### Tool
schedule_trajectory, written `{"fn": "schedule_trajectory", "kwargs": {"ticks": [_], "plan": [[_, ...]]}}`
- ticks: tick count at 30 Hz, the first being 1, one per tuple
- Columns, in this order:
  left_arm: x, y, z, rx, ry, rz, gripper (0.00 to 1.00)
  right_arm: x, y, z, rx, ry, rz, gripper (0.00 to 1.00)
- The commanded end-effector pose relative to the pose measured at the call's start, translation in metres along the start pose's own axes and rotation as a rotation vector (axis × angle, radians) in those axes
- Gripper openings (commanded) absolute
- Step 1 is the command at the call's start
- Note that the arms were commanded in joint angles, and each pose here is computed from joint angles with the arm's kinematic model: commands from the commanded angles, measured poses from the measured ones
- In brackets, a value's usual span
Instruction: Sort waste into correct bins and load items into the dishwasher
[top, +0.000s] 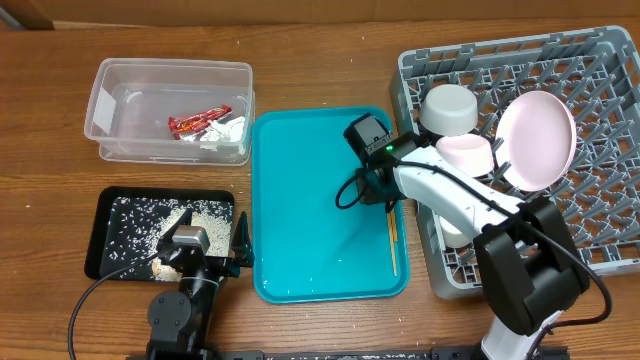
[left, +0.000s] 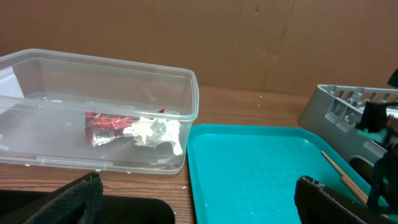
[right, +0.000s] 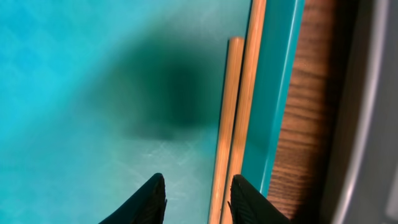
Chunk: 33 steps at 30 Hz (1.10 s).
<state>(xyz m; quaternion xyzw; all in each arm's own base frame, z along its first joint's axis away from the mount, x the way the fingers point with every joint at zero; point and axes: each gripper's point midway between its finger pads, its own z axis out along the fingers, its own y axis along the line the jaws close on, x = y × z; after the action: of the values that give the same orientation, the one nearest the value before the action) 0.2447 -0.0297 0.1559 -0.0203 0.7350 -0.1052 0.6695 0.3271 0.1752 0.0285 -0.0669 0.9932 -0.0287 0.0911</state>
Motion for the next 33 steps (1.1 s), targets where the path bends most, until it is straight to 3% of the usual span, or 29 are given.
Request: {"fn": "schedule_trajectory", "kwargs": {"ticks": [1, 5, 9, 11, 17, 22, 25, 26, 27, 33], "plan": [[0.0, -0.001, 0.0, 0.002, -0.004, -0.006, 1.0, 0.014, -0.003, 0.019, 0.023, 0.053, 0.004, 0.37], [0.0, -0.001, 0.0, 0.002, -0.005, -0.006, 1.0, 0.025, -0.001, 0.033, 0.011, 0.093, 0.0, 0.34], [0.0, -0.001, 0.0, 0.002, -0.004, -0.006, 1.0, 0.03, 0.008, 0.032, -0.04, 0.117, -0.01, 0.18], [0.0, -0.001, 0.0, 0.002, -0.005, -0.006, 1.0, 0.031, 0.009, 0.032, -0.045, 0.125, -0.01, 0.15], [0.0, -0.001, 0.0, 0.002, -0.004, -0.006, 1.0, 0.03, 0.006, 0.027, -0.033, 0.125, -0.013, 0.16], [0.0, -0.001, 0.0, 0.002, -0.004, -0.006, 1.0, 0.02, 0.014, -0.004, -0.067, 0.053, -0.03, 0.17], [0.0, -0.001, 0.0, 0.002, -0.004, -0.006, 1.0, 0.018, 0.018, -0.017, -0.082, 0.024, -0.038, 0.27], [0.0, -0.001, 0.0, 0.002, -0.005, -0.006, 1.0, 0.019, 0.019, -0.018, -0.082, 0.025, -0.042, 0.41], [0.0, -0.001, 0.0, 0.002, -0.005, -0.006, 1.0, 0.02, 0.019, -0.017, -0.081, 0.028, -0.043, 0.43], [0.0, -0.001, 0.0, 0.002, -0.004, -0.006, 1.0, 0.023, 0.019, -0.009, -0.084, 0.02, -0.042, 0.26]]}}
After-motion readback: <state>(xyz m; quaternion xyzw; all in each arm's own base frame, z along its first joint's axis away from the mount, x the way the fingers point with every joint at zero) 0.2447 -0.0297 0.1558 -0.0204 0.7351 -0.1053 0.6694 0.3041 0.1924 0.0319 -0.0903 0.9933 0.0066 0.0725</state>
